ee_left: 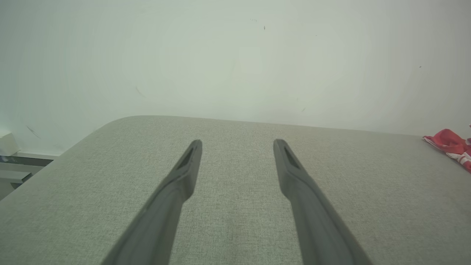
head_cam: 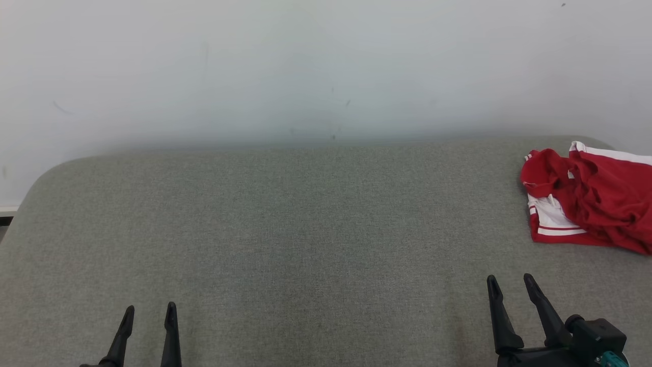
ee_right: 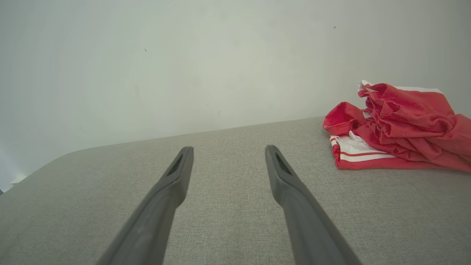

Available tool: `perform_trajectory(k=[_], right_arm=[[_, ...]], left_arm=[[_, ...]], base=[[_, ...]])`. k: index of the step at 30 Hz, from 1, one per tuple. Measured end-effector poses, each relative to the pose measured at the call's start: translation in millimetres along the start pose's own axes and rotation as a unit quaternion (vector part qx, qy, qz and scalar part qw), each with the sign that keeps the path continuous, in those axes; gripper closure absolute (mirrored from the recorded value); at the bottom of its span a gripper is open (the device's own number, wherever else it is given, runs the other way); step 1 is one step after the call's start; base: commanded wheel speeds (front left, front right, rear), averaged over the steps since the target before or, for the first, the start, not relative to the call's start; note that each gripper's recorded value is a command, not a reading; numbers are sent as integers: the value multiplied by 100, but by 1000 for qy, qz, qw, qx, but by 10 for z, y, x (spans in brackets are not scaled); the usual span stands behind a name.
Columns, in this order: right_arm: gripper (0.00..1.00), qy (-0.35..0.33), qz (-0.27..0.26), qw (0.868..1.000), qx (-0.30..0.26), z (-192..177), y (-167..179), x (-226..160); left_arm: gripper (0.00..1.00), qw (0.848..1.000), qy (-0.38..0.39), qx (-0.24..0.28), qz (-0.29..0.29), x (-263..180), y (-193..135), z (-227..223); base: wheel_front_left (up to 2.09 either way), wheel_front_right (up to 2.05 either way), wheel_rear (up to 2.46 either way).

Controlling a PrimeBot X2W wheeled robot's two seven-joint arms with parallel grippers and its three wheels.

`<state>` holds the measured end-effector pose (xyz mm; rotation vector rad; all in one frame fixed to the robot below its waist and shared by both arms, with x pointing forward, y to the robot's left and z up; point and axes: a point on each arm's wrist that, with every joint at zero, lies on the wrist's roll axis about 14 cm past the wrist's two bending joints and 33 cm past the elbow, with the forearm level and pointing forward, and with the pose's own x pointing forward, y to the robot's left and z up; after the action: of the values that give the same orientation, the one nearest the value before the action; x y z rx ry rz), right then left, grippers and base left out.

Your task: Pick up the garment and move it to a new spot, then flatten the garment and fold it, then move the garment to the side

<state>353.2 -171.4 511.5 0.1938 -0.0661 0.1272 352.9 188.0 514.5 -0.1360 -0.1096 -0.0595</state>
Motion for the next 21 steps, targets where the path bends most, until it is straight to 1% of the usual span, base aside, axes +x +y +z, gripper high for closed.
perform_trajectory(k=[5, 6, 12, 21], right_arm=[[0, 1, 0, 1000, 1, -14, 6, -3], [100, 3, -1, 1000, 2, -30, 3, -7], [100, 49, -14, 999, 12, -315, -45, -149], [100, 53, -41, 994, 89, -333, -124, -136]], left_arm=[[0, 1000, 3, 1, 5, -8, 34, -16], [100, 1000, 5, 0, 6, -13, 39, -32], [100, 999, 48, -13, 16, -122, 57, -286], [100, 993, 60, -91, 42, -118, 127, -335]], base=[[0, 0, 0], [0, 0, 0], [0, 0, 0], [0, 0, 0]])
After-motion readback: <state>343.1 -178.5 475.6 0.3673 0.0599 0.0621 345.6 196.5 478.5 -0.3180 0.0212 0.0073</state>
